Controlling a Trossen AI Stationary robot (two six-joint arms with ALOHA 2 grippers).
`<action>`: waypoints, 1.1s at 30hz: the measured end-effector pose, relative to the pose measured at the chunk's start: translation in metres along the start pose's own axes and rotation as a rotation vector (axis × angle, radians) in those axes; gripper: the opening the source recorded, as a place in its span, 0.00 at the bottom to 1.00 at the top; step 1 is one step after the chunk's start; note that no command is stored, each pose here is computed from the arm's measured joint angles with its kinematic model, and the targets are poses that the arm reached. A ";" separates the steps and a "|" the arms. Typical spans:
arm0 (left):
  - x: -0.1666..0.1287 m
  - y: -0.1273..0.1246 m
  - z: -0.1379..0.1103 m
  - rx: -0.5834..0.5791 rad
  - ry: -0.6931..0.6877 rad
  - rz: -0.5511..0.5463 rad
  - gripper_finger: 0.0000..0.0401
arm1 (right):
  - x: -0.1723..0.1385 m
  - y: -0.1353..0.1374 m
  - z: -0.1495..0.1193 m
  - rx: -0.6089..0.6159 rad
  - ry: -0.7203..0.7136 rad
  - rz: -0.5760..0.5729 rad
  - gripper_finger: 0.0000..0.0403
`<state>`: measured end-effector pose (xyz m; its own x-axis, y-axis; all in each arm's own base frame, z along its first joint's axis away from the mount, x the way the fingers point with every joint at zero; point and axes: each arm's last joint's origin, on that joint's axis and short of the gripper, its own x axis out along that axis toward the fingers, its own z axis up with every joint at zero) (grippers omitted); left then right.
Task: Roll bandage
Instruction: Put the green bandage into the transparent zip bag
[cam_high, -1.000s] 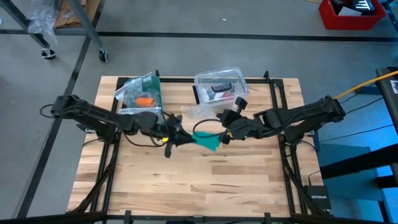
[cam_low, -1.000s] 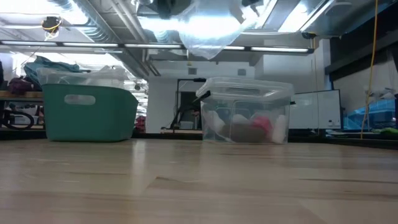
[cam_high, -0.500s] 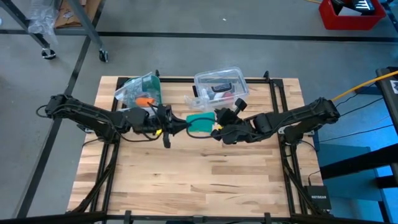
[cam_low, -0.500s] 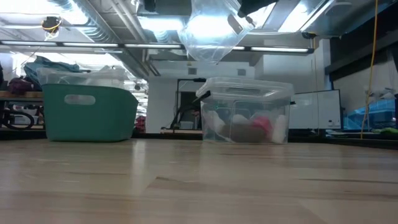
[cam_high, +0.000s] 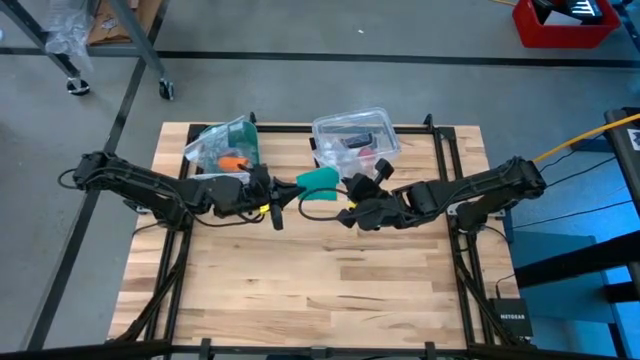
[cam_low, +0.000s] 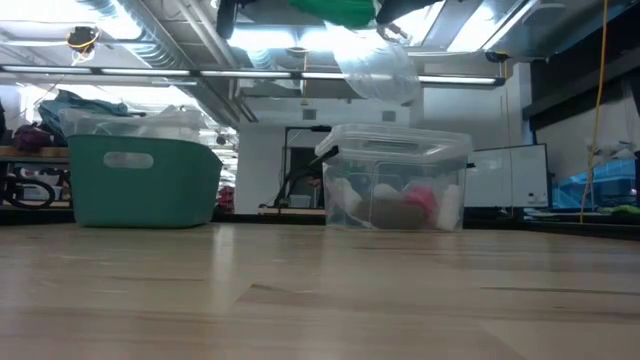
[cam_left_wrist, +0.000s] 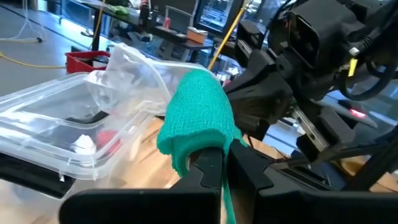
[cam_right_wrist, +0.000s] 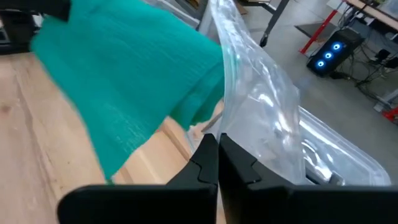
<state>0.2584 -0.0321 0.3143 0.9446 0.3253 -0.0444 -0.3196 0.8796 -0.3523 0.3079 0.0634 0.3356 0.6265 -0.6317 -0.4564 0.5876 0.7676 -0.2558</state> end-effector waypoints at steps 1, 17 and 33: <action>0.000 0.000 0.000 0.000 -0.001 0.006 0.00 | 0.000 0.000 0.000 0.002 0.001 0.006 0.00; 0.001 0.002 0.000 -0.074 0.004 0.012 0.00 | 0.003 0.017 0.010 0.105 -0.010 0.282 0.00; -0.004 0.002 -0.024 -0.095 0.347 -0.167 0.00 | 0.005 0.028 0.004 0.142 0.099 0.493 0.00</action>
<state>0.2560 -0.0400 0.2909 0.9576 0.0293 -0.2865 -0.1661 0.8690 -0.4660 0.3301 0.0812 0.3296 0.7989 -0.1805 -0.5738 0.3030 0.9448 0.1247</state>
